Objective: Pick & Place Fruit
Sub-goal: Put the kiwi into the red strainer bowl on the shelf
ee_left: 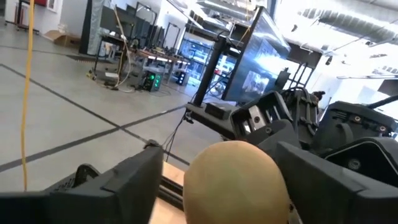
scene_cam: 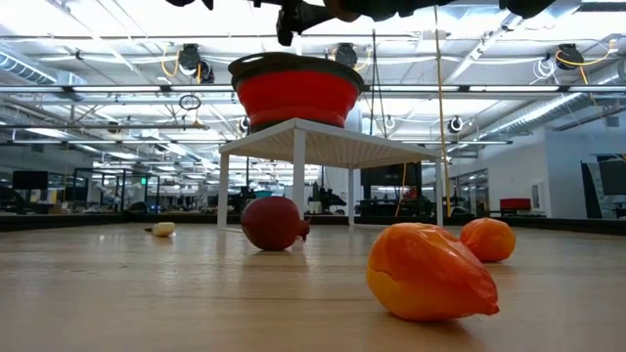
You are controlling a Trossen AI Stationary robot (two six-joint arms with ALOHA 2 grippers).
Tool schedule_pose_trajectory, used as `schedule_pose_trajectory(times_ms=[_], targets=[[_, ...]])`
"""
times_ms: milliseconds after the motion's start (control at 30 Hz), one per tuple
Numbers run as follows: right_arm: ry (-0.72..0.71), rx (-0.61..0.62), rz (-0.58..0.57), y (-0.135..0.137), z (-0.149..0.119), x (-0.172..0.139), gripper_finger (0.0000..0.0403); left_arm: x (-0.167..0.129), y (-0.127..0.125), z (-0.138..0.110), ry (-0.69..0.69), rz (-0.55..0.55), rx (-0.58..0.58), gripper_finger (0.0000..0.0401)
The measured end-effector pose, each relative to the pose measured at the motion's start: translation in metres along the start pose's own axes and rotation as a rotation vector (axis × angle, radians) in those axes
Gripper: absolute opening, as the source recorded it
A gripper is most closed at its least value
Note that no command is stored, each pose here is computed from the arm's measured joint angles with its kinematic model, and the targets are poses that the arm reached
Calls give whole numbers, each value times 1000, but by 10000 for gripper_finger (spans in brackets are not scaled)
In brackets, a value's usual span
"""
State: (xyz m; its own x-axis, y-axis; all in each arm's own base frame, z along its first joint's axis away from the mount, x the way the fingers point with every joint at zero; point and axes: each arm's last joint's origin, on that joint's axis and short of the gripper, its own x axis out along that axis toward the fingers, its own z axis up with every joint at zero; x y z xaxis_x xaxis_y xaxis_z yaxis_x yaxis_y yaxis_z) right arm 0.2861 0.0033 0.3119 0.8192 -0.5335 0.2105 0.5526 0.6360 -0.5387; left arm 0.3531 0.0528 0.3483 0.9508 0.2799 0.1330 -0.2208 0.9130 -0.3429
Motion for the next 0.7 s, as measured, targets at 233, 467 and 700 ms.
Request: schedule_pose_trajectory(times_ms=[233,467,700], targets=[[1,48,0,0,0,0,206,0,0,0,1,-5,5,202],[44,101,-43,0,-2,0,227,0,0,0,5,-3,9,171],[121,136,-37,2,-6,-3,267,1,6,2,-2,20,24,189]])
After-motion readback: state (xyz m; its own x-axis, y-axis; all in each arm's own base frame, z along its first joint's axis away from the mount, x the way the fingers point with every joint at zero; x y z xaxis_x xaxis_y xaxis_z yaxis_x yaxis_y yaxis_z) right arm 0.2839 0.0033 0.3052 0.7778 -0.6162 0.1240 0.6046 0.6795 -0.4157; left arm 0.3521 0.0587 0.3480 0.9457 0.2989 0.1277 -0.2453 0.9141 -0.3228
